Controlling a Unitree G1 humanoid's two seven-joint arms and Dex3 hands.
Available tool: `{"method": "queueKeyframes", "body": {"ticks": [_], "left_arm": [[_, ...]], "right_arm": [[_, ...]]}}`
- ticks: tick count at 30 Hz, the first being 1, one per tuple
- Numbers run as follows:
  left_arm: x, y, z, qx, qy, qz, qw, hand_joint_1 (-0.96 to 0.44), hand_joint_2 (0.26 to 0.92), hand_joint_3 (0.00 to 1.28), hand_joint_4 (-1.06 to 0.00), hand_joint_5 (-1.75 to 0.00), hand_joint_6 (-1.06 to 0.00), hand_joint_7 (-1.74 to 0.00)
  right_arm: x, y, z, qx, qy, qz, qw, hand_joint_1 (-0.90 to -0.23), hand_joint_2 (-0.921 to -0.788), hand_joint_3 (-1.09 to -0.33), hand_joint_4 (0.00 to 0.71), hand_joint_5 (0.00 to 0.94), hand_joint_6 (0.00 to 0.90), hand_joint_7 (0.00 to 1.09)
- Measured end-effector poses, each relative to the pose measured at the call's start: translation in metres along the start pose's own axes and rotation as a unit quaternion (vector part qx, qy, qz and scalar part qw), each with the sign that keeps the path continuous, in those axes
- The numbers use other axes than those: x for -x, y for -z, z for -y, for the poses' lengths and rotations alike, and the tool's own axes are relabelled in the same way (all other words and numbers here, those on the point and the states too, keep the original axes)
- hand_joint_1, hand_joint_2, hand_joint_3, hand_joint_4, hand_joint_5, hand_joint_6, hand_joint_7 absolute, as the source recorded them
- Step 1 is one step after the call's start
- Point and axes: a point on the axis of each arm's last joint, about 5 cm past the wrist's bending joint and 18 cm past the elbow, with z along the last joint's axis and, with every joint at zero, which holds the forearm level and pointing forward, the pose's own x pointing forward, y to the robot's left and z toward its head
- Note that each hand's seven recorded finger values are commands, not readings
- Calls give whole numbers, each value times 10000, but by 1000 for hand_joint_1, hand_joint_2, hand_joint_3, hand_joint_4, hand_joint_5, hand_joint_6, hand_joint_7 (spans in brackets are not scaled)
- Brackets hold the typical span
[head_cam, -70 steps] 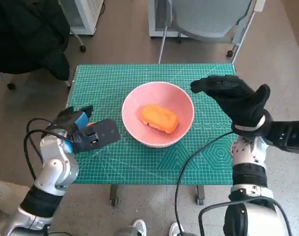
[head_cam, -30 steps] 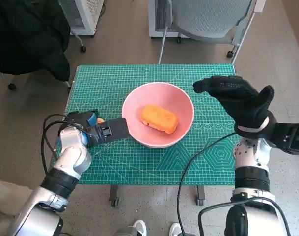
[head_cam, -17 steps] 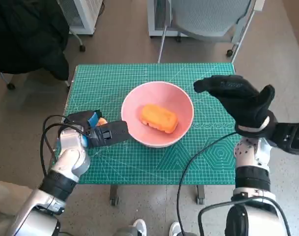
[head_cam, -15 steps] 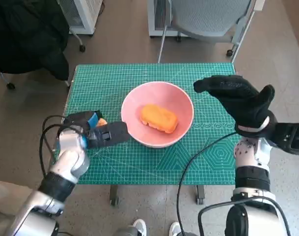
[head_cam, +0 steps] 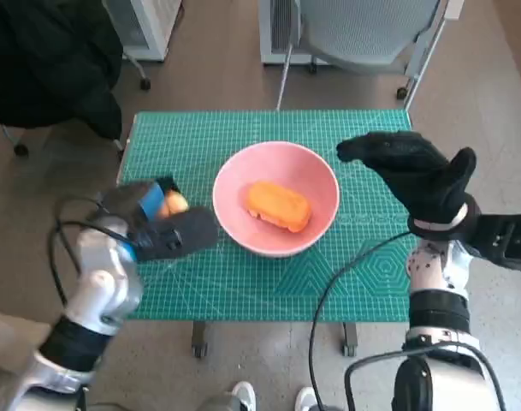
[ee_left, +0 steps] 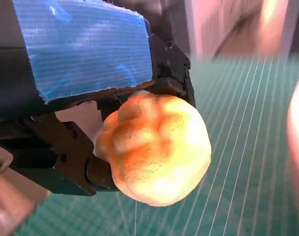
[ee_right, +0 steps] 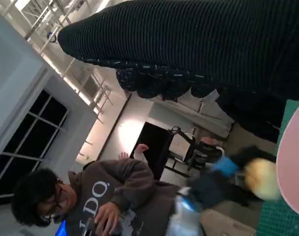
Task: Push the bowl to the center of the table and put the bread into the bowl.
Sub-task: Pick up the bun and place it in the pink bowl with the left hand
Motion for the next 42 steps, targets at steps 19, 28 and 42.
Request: {"method": "queueKeyframes", "body": {"ticks": [19,28,42], "left_arm": [[329,-337,-847,220,-1613,1085,9807,8,774,353,-586,-1488,-749,-880],[224,-751,-943,76,-2006,1653,9656,6,844,206,-610,-1444,-766,-834],[-148,-1297,-577,-386,-1523,2534,9545,2,881,454,-299,-1582,-309,-1536]], "right_arm": [[10,23,-6,-53,-24,-23,10000,-658,-921,-698,209,3,218,4],[-2,25,-10,-54,-53,-11,10000,-647,-921,-683,212,3,219,4],[-5,-46,-33,130,31,-5,9999,-654,-921,-630,230,7,255,18]]}}
